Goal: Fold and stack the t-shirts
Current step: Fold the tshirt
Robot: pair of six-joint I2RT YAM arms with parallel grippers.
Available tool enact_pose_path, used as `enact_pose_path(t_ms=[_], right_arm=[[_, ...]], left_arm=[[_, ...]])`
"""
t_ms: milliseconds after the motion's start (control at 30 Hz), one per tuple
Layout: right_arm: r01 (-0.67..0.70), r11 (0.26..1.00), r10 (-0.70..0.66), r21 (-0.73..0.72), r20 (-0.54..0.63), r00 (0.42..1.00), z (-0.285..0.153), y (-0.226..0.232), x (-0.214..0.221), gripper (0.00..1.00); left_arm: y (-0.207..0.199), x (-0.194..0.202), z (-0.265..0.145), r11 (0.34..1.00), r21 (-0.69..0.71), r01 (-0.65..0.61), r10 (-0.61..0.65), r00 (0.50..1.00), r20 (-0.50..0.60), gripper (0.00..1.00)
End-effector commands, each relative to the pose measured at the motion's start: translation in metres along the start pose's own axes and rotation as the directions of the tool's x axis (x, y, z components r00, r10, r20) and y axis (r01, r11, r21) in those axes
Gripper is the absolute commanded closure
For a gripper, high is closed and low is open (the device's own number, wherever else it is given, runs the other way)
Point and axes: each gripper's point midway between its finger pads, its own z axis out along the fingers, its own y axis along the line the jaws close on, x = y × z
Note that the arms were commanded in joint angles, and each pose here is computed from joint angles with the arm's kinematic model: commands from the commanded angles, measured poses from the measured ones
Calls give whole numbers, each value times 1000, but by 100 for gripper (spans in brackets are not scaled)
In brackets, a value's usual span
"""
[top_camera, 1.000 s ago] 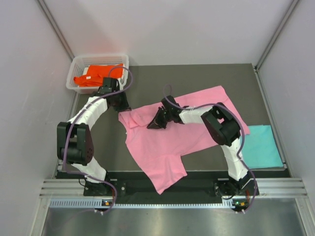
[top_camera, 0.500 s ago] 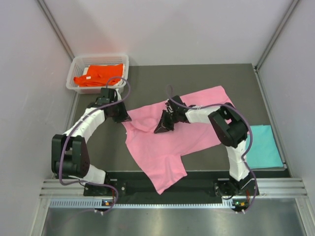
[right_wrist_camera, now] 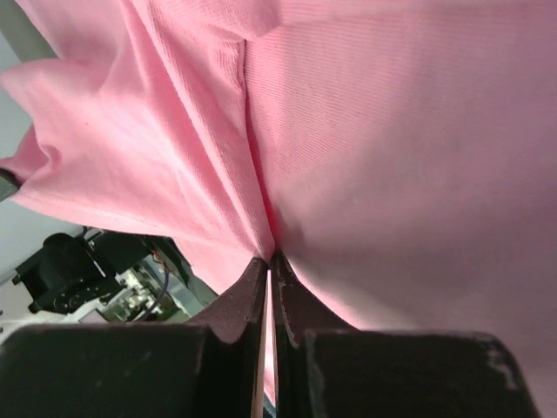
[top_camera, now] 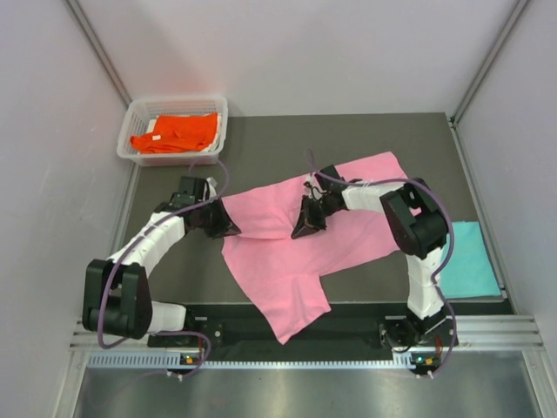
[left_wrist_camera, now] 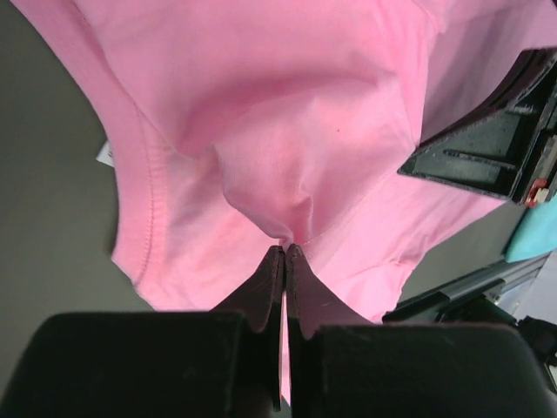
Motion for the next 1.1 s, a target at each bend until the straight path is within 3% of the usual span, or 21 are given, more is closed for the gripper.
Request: enact_pose_path(t_ms=[0, 533, 633, 733, 767, 833, 867, 900, 1067], right_arm=[[104, 994, -104, -46, 0, 995, -28, 19, -5, 100], [133, 989, -141, -71, -129, 982, -22, 13, 5, 100], [123, 991, -129, -47, -156, 979, -24, 7, 9, 90], [143, 988, -136, 51, -129, 982, -43, -16, -3, 78], [164, 976, -156, 144, -61, 986, -59, -30, -15, 72], [136, 968, -150, 209, 52, 987, -91, -52, -40, 64], [165, 962, -189, 217, 95, 977, -108, -53, -47, 62], [143, 964, -178, 225, 145, 973, -125, -61, -61, 61], [56, 975, -120, 214, 297, 947, -168, -62, -106, 60]], left_arm=[[-10, 8, -3, 998, 52, 35, -35, 999, 11, 100], [6, 35, 1, 995, 9, 96, -95, 995, -33, 99], [5, 36, -4, 996, 13, 84, -83, 996, -26, 92], [16, 35, -23, 995, -81, 59, -61, 998, -19, 85], [28, 26, -42, 981, -184, 64, -64, 998, 6, 76], [30, 16, -65, 973, -226, 51, -41, 998, 46, 65], [27, 7, -77, 974, -223, 38, -21, 997, 78, 52], [15, 5, -81, 986, -163, 27, -14, 997, 81, 48], [-10, -1, -76, 998, 4, 68, -68, 988, 138, 41]])
